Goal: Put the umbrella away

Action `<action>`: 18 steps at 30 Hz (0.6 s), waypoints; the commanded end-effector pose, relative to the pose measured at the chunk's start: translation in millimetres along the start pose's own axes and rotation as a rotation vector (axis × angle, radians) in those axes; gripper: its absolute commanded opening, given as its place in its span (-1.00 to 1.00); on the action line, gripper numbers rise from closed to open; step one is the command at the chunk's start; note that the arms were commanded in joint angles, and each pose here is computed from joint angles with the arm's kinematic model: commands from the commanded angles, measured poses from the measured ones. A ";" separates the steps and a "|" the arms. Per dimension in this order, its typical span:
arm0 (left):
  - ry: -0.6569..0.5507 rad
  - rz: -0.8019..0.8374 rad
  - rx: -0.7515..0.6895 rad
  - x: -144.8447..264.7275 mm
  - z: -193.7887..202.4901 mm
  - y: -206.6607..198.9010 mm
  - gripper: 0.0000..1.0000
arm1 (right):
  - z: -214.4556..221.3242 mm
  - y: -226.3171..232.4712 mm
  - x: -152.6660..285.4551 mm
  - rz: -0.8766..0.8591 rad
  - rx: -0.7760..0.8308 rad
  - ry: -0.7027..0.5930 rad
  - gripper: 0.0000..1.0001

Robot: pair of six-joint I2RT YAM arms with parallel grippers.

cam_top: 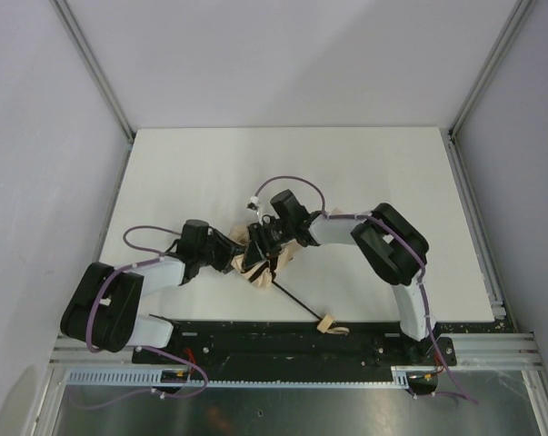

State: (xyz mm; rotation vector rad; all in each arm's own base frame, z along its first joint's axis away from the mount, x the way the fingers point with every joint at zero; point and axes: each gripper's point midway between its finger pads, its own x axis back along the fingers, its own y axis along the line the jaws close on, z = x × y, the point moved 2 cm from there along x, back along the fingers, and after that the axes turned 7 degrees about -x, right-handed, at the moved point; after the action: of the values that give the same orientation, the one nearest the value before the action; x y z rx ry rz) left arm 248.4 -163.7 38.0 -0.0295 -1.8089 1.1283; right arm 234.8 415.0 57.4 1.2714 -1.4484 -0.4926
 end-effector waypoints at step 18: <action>0.068 -0.323 0.090 1.9 14.3 67.2 -1.00 | 3.7 35.2 11.2 0.833 0.721 -0.249 0.49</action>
State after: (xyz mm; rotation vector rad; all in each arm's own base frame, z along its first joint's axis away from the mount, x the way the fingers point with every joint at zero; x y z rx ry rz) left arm 248.2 -162.9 34.7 0.0153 -1.7584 1.1183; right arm 205.7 422.3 104.5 1.1252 -2.1716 0.2785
